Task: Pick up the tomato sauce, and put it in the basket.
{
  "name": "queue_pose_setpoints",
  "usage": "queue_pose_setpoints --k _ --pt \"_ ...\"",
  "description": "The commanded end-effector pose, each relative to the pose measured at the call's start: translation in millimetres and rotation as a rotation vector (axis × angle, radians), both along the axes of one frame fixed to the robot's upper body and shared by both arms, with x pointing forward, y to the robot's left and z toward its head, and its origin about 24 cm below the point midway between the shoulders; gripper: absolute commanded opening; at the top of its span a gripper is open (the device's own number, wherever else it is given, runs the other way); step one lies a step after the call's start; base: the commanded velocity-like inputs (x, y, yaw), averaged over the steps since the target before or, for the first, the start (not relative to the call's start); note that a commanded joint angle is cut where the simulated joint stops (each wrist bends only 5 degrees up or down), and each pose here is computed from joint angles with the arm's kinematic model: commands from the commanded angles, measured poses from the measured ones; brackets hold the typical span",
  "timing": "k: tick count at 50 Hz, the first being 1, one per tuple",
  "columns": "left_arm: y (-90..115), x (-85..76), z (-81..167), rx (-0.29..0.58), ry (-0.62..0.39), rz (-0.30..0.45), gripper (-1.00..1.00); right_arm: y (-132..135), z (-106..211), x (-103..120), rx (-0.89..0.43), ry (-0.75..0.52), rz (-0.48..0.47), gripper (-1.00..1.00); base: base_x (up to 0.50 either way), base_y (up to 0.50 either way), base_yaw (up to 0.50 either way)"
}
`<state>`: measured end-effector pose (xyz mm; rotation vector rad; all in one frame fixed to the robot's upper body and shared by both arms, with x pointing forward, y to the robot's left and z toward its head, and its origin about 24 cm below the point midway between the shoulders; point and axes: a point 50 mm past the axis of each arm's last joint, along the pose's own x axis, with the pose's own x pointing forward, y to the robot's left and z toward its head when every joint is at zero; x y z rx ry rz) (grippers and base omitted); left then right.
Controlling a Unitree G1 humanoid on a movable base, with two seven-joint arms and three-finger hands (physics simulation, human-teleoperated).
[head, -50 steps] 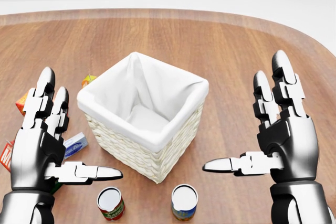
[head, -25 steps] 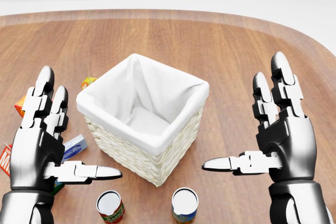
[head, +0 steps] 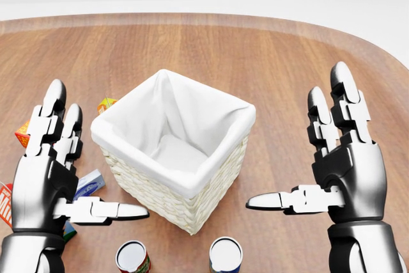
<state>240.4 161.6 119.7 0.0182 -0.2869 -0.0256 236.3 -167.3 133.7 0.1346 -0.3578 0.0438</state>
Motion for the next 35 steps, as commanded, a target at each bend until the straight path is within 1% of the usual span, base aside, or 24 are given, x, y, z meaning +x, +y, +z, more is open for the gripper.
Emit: queue_pose_setpoints --k 1,6,11,19,24,28,35 --pt "-2 -1.3 -3 0.027 0.015 -0.002 1.0 -1 1 0 -0.002 -0.002 -0.006 1.0 0.0 0.0 0.0" --pt "0 -2.5 1 0.041 -0.005 0.009 1.0 -2 1 2 -0.001 -0.003 -0.01 1.0 0.0 0.0 0.0" --pt "0 -2.7 -3 0.052 0.014 0.014 1.0 -3 3 2 0.001 -0.009 -0.013 1.0 0.0 0.0 0.0" --pt "3 -4.2 7 0.07 -0.029 0.041 1.0 -4 3 4 0.003 -0.012 -0.017 1.0 0.0 0.0 0.0" --pt "0 -6.3 13 0.077 -0.057 0.034 1.0 -3 -5 6 -0.005 0.025 -0.012 1.0 0.0 0.0 0.0" --pt "-1 -9.3 21 0.097 -0.091 0.029 1.0 -2 -2 3 -0.01 0.013 -0.01 1.0 0.0 0.0 0.0" --pt "1 -12.4 25 0.133 -0.11 0.036 1.0 -2 0 3 -0.009 0.002 -0.013 1.0 0.0 0.0 0.0"
